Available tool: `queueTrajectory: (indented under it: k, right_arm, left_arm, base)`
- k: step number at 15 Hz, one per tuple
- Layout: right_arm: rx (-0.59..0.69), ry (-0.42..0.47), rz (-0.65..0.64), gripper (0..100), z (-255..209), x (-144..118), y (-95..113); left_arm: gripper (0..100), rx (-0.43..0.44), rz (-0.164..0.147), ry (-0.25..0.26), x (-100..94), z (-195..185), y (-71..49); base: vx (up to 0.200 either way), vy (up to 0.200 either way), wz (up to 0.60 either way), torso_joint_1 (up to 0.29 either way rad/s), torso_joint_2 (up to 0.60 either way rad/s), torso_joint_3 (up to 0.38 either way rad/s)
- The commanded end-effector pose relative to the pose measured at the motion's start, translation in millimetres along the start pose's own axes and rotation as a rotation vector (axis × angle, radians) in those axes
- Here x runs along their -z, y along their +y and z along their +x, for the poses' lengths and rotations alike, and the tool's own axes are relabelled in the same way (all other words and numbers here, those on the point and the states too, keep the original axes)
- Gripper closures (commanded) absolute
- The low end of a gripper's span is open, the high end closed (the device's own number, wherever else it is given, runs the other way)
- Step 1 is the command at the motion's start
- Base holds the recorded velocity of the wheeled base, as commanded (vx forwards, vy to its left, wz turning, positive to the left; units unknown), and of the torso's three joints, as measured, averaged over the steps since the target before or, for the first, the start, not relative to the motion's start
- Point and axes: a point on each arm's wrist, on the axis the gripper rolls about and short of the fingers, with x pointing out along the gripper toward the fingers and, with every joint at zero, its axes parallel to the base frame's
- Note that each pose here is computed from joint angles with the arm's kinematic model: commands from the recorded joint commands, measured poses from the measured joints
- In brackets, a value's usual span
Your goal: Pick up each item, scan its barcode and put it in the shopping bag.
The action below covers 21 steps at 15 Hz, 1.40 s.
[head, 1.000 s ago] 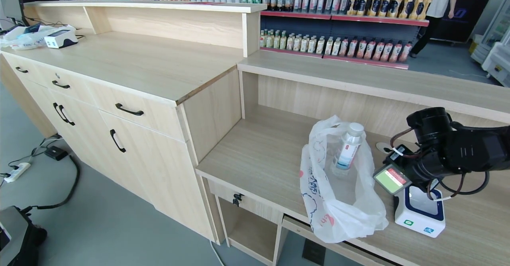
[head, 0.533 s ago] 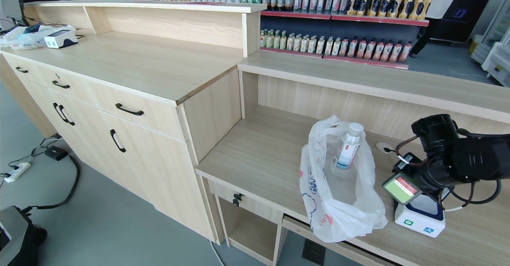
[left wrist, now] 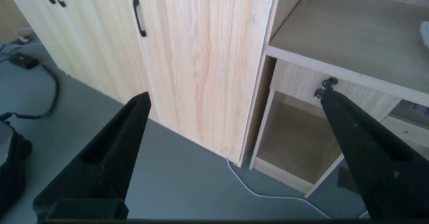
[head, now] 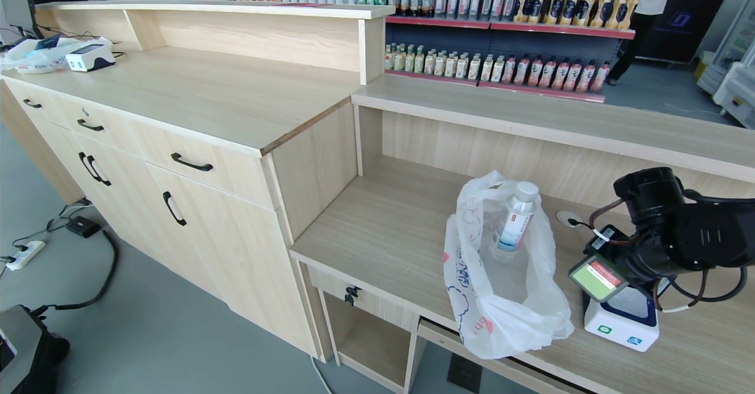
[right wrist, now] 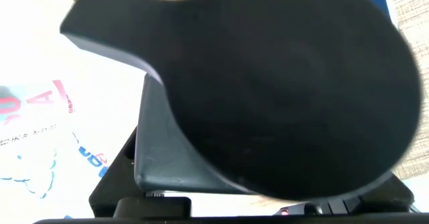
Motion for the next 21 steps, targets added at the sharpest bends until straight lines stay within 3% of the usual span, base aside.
queueTrajectory:
  k: [1, 16, 17, 18, 21]
  right_arm:
    - [-0.012, -0.012, -0.004, 100, -4.5, -2.3, 0.8]
    - [0.019, -0.057, -0.016, 100, -10.1, -8.5, -5.6]
    - [0.002, -0.091, -0.063, 100, -16.2, -13.0, -3.4]
    - [-0.047, -0.183, -0.173, 100, -31.6, -23.7, 1.6]
    - [-0.221, -0.516, -0.506, 100, -79.5, -38.4, 10.0]
  left_arm:
    - [0, -0.001, 0.000, 0.000, 0.0, 0.0, 0.0]
    - [0, -0.001, 0.000, 0.000, 0.0, 0.0, 0.0]
    - [0, -0.001, 0.000, 0.000, 0.0, 0.0, 0.0]
    - [0, -0.001, 0.000, 0.000, 0.0, 0.0, 0.0]
    - [0, -0.001, 0.000, 0.000, 0.0, 0.0, 0.0]
  base:
    - [0.000, 0.000, 0.00, 0.000, 0.00, 0.000]
    - [0.000, 0.000, 0.00, 0.000, 0.00, 0.000]
    - [0.000, 0.000, 0.00, 0.000, 0.00, 0.000]
    - [0.000, 0.000, 0.00, 0.000, 0.00, 0.000]
    - [0.000, 0.000, 0.00, 0.000, 0.00, 0.000]
